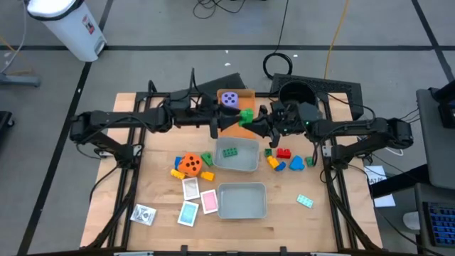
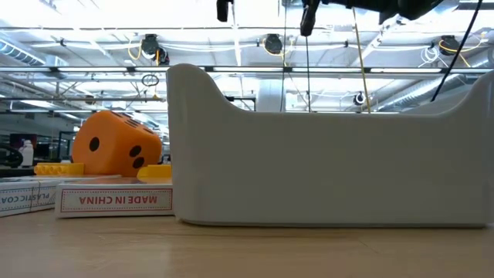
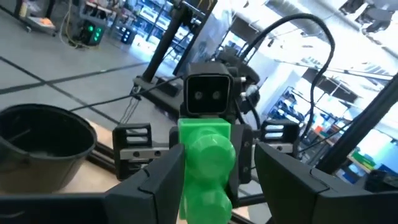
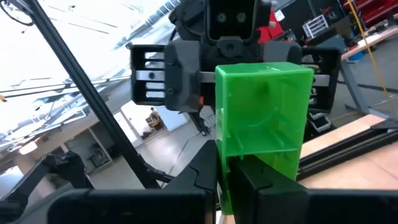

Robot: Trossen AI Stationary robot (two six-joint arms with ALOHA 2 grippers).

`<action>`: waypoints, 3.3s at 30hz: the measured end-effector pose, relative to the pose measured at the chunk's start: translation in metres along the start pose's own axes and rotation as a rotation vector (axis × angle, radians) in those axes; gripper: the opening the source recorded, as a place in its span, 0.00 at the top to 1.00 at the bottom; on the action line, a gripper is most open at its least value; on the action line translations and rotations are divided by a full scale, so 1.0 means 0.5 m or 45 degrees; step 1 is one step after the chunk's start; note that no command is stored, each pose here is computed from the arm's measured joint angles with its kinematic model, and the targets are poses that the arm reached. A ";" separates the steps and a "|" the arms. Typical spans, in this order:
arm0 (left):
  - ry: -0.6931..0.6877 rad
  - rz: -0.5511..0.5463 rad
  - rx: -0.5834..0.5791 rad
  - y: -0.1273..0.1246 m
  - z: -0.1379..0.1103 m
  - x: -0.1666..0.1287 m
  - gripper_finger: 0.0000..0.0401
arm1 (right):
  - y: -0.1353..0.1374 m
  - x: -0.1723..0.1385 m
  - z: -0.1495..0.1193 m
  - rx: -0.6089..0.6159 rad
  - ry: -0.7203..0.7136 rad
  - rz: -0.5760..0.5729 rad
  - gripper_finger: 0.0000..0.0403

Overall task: Pick & Place Toys
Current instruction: Put the green game piece into the top gray bin

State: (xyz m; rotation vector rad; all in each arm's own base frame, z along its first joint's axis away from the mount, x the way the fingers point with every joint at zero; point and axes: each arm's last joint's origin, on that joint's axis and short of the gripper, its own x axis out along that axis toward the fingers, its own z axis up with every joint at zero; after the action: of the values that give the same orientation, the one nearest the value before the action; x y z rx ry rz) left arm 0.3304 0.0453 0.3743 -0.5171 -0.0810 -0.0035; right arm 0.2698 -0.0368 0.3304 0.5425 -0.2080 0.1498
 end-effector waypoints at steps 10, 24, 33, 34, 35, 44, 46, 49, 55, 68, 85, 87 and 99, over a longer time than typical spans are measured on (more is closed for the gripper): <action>0.029 0.000 0.014 0.006 -0.014 0.018 0.51 | 0.001 0.001 -0.004 0.010 0.019 -0.005 0.97; 0.097 0.011 0.032 0.012 -0.017 0.057 0.51 | -0.006 0.004 -0.014 0.019 0.063 -0.028 0.97; 0.126 0.044 0.008 0.019 -0.018 0.055 0.56 | -0.007 0.004 -0.016 0.026 0.076 -0.043 0.97; 0.132 0.048 0.006 0.019 -0.019 0.055 0.59 | -0.008 0.004 -0.016 0.031 0.077 -0.044 0.97; 0.135 0.051 0.005 0.019 -0.019 0.054 0.61 | -0.008 0.004 -0.017 0.034 0.080 -0.047 0.97; 0.138 0.054 0.014 0.020 -0.020 0.054 0.65 | -0.009 0.003 -0.019 0.037 0.089 -0.055 0.97; 0.139 0.053 0.017 0.020 -0.020 0.054 0.62 | -0.009 0.003 -0.019 0.037 0.090 -0.054 0.95; 0.139 0.052 0.023 0.020 -0.020 0.054 0.61 | -0.009 0.003 -0.019 0.042 0.089 -0.053 0.91; 0.148 0.039 0.024 0.019 -0.020 0.054 0.67 | -0.008 0.003 -0.018 0.065 0.099 -0.036 0.80; 0.153 -0.008 0.049 0.022 -0.015 0.053 0.66 | -0.021 -0.010 0.005 0.091 0.133 0.065 0.57; 0.179 0.075 0.191 0.018 0.054 -0.030 0.67 | -0.013 -0.063 0.073 0.029 0.063 0.117 0.55; 0.248 0.084 0.194 0.018 0.050 -0.041 0.67 | -0.011 -0.071 0.081 0.020 0.065 0.130 0.55; 0.616 0.111 0.179 -0.012 -0.033 -0.040 0.67 | -0.020 -0.120 0.071 -0.019 0.277 -0.092 0.55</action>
State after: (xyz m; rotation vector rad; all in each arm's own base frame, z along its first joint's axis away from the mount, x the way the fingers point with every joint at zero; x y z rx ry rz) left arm 0.3113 0.0319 0.3614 -0.3674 0.4119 -0.0370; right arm 0.2080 -0.0692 0.3407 0.5142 0.0221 0.1353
